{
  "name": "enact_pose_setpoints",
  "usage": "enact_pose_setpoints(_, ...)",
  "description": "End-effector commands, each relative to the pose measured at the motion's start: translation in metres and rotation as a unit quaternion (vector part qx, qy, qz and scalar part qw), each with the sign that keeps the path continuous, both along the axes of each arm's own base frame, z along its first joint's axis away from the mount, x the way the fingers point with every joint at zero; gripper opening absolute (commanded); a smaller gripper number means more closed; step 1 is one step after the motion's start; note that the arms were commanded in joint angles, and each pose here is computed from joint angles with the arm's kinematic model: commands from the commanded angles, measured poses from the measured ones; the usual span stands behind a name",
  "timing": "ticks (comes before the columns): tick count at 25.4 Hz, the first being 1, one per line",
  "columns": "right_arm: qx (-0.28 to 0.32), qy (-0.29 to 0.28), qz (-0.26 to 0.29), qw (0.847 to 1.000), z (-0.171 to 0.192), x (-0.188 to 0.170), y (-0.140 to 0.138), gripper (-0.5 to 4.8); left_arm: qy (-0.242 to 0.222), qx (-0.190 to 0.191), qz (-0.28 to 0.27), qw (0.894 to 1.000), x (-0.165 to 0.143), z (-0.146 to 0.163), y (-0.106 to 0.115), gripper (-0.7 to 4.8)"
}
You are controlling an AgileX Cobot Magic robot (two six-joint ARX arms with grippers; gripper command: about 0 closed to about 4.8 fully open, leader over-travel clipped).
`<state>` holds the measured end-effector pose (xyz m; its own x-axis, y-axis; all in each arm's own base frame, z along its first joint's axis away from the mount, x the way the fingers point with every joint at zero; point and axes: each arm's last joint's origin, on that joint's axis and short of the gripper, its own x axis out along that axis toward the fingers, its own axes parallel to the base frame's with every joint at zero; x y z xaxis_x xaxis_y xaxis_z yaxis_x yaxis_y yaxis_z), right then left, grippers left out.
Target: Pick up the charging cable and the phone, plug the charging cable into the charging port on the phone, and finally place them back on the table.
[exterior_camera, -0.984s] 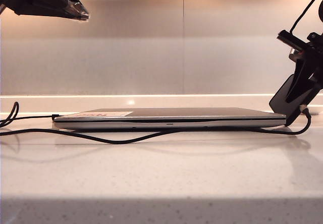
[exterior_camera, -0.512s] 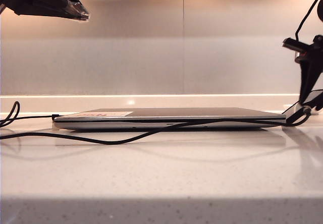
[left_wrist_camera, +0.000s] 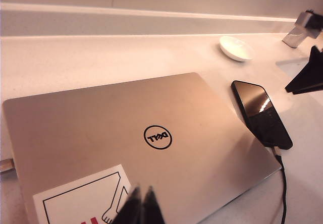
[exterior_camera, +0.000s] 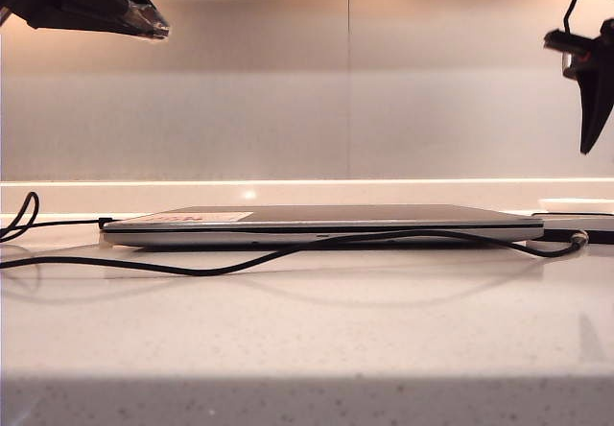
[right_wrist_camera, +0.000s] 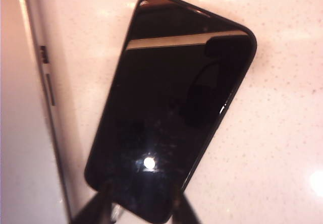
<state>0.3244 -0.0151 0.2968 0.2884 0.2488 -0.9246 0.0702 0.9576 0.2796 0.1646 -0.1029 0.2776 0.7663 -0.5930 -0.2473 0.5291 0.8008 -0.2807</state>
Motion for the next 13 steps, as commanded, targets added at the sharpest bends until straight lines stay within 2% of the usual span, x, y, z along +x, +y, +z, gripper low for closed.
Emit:
enact_pose_setpoints(1,-0.028,-0.016,-0.004,0.999,0.017,-0.009,0.001,0.04,-0.019,-0.007,-0.002,1.0,-0.005,0.008,0.003,-0.06)
enact_pose_setpoints(4,-0.038,-0.048,-0.007,0.998,0.033,-0.022,0.001,-0.01,-0.048,0.02,-0.01,0.999,-0.014,0.013,0.008,-0.06)
enact_pose_setpoints(8,-0.042,-0.121,-0.008,0.992,0.045,-0.041,0.003,-0.01,-0.035,0.033,-0.009,0.999,-0.021,0.012,0.014,-0.06)
enact_pose_setpoints(13,-0.047,-0.248,-0.004,0.968,0.044,-0.087,0.01,-0.01,-0.014,0.045,-0.01,0.999,-0.029,0.002,0.019,-0.06)
